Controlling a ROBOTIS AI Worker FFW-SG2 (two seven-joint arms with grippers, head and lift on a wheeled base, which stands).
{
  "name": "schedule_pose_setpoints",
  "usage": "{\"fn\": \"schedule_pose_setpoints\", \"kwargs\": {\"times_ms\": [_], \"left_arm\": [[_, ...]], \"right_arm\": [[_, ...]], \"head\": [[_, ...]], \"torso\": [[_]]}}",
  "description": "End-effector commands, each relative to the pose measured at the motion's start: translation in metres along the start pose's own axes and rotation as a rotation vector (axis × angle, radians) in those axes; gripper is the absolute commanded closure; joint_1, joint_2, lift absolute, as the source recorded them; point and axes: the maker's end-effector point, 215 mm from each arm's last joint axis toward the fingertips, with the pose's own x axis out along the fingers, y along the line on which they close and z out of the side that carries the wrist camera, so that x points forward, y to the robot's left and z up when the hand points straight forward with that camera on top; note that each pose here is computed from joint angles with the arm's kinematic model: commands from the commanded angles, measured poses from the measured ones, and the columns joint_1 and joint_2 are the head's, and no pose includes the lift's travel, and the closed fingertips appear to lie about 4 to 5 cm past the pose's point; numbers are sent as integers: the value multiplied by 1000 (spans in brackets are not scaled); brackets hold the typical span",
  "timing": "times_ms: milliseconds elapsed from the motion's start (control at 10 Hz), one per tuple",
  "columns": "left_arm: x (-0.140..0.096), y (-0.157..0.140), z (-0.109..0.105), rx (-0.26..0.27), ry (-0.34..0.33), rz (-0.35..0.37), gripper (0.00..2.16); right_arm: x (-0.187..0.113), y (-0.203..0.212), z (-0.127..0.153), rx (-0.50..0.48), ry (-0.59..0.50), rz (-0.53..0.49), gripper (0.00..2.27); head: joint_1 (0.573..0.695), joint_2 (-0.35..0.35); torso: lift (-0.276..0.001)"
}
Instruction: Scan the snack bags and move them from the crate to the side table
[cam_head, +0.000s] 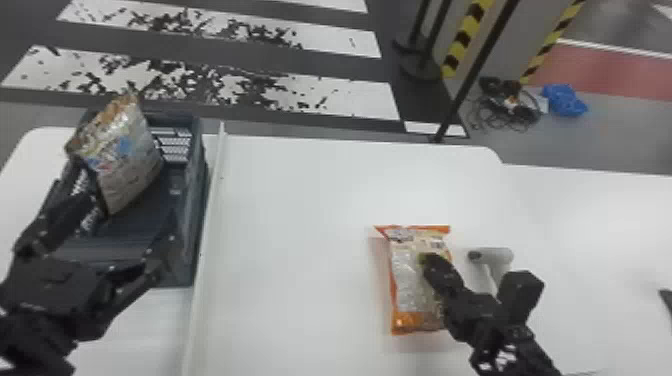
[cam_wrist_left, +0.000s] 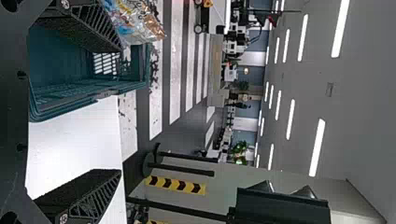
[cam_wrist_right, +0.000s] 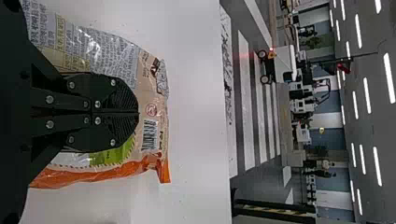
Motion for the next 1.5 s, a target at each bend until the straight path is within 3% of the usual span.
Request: {"fn": "schedule_pose_setpoints", "kwargs": {"times_ms": [0,100,200,300,400,900,1400], "left_arm": [[0,0,1,0,-3,0,73],[1,0,5,2,-13,-1,73],[1,-1,4,1,-10,-2,73],[1,0,-1,1,-2,-2,73],[1,0,-1,5,-2,-2,73],[0,1,-8,9,10,-2,73],[4,4,-10,9,6,3,73]], "right_arm": [[-16,-1,40,5,-83,13,2189],[-37,-6,75,13,-143,5,1666],[-49,-9,92,2,-165,-2,1018],[-52,-16,86,7,-127,1,272],[-57,-27,68,27,-57,-9,53],[-71,-72,19,39,50,-68,63],[-40,-142,-18,52,136,-147,76]], "head": [[695,-206],[695,-205],[695,-213],[695,-229],[695,-234],[695,-313],[695,-350]], "torso": [[-87],[-87],[-87],[-87],[-87],[-87],[-87]]}}
